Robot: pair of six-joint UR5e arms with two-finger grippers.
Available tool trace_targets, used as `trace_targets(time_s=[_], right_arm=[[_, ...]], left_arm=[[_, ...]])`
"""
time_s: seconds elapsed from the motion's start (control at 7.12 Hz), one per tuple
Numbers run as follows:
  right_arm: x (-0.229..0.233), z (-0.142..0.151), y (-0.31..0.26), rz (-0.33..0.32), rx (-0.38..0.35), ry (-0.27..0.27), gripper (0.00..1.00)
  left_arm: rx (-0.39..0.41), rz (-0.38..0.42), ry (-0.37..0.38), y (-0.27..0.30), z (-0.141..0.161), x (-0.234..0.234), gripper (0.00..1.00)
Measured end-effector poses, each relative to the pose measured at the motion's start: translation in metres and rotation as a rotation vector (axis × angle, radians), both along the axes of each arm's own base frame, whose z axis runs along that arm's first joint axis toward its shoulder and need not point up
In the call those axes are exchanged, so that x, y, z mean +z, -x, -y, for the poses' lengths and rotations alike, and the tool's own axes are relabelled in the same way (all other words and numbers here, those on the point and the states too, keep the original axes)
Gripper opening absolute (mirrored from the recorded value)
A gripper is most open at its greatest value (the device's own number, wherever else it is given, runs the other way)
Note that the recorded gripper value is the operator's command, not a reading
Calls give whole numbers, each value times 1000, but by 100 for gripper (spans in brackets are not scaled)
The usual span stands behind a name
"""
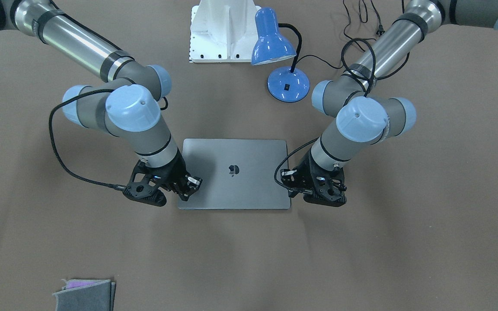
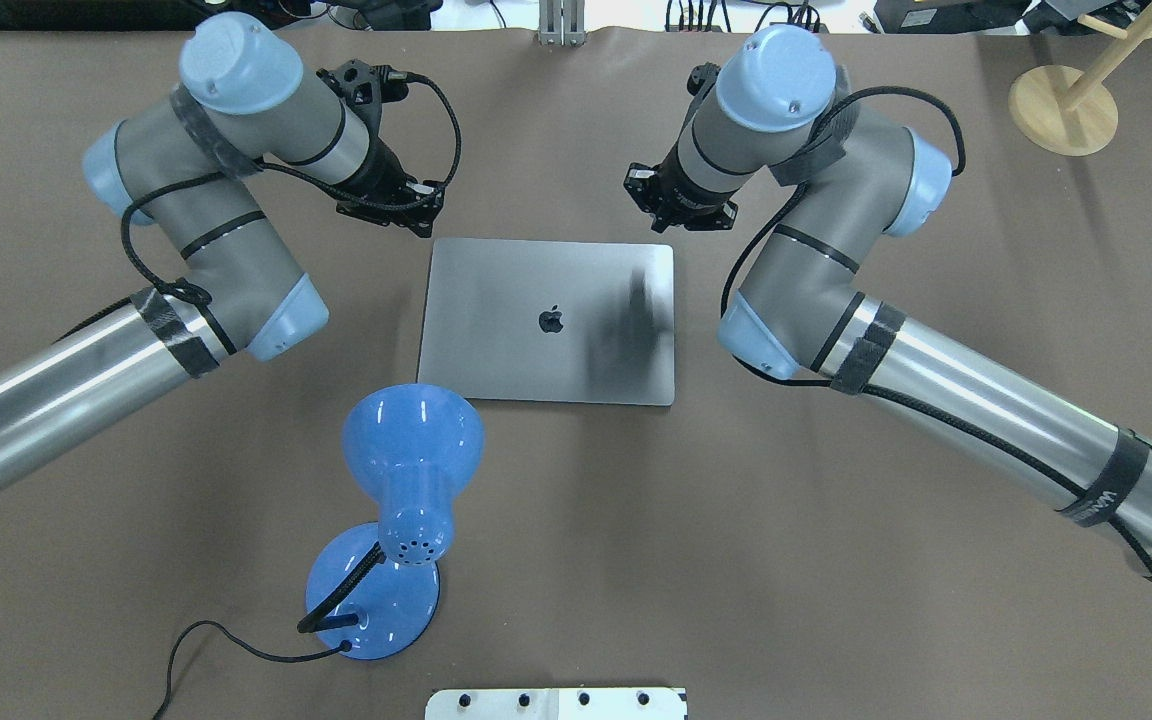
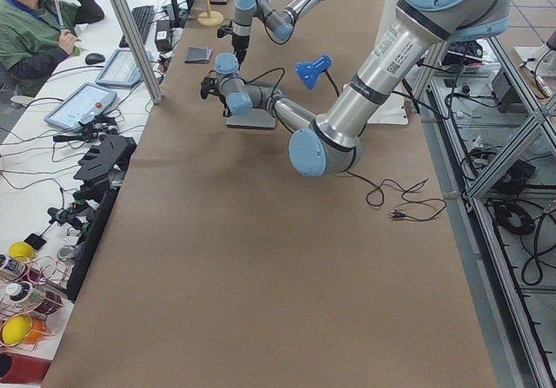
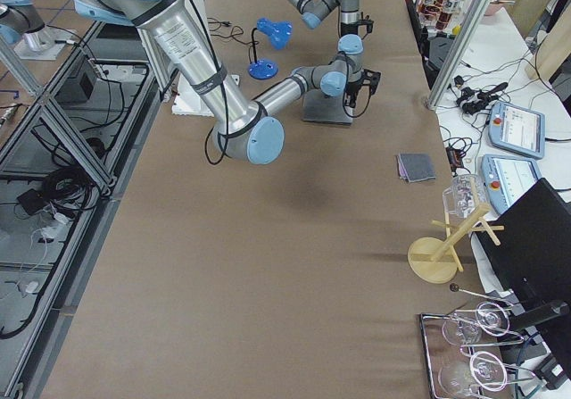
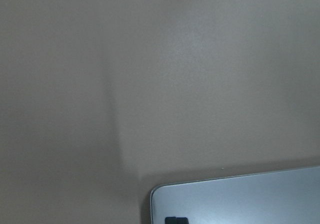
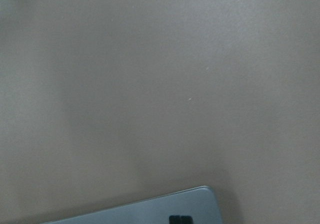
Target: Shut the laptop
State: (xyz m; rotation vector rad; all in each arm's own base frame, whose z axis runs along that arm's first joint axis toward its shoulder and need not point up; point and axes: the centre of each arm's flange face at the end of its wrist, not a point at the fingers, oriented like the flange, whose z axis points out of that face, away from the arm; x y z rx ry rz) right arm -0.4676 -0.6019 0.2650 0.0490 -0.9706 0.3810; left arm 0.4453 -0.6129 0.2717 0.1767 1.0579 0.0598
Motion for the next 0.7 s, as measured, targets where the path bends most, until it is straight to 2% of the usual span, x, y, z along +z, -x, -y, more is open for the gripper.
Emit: trace_targets(time_s=[0.14, 0.28, 0.56, 0.7], right_arm=[[19, 0, -43, -15, -20, -37, 100], [34, -9, -87, -61, -56, -87, 100], [62, -29, -174, -199, -163, -158, 100], [90, -41, -219, -233, -212, -177, 100]], left_arm=[[26, 28, -11, 35, -2, -9, 98], [47, 72, -32, 74, -7, -10, 98], [103, 193, -114, 172, -13, 7, 98], [131, 249, -156, 229, -13, 29, 98]])
